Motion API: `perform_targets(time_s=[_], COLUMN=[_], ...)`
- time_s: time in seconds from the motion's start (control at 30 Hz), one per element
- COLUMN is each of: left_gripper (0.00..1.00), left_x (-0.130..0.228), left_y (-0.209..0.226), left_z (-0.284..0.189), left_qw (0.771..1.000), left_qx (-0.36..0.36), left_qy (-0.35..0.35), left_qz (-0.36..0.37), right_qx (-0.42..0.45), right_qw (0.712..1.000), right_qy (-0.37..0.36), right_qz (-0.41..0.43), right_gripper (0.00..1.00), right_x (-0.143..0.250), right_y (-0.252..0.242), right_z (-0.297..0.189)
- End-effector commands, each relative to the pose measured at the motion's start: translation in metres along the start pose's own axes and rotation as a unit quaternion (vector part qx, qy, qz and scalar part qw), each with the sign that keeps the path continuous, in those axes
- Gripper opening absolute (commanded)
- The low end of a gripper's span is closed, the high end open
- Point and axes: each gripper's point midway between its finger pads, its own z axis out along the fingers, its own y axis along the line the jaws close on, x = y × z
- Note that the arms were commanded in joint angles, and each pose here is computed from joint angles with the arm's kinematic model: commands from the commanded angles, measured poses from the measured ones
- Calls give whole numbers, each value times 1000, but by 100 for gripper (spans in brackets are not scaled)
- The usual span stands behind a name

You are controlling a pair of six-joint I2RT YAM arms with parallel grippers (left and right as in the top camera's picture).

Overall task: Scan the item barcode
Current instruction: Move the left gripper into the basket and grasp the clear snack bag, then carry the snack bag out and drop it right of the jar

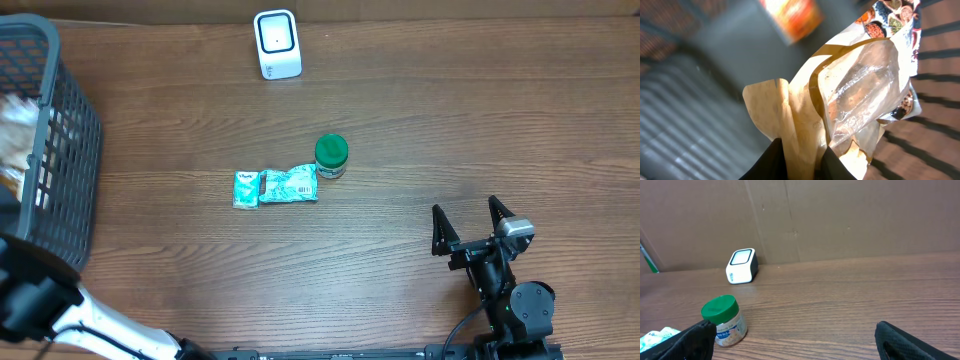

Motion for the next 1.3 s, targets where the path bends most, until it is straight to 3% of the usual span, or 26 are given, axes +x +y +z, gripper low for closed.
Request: perform_targets(time_s=[0.0, 0.3, 0.47, 0.77, 1.03, 1.27], left_gripper=[4, 4, 4, 4, 5, 5], left_x=[-11, 9, 40, 142, 252, 347], left_y=[-46, -90, -129, -210, -274, -302], left_z=[-86, -196, -231, -207, -160, -109], left_qw=[994, 972, 959, 941, 870, 818], left_qx=[64, 116, 177, 228, 270, 270], left_qy=[-91, -200, -205, -72, 59, 173], left_qz=[8, 46, 84, 241, 407, 477], right_qx=[0, 0, 0, 0, 0, 0], right_qw=[1000, 1000, 1000, 1000, 1000, 1000], right_qy=[-3, -3, -3, -3, -3, -3], right_qz=[1, 1, 1, 1, 1, 1], right_gripper=[100, 100, 100, 100, 100, 100], right_x=[1, 1, 1, 1, 1, 1], right_y=[-1, -1, -1, -1, -1, -1], right_z=[0, 0, 0, 0, 0, 0])
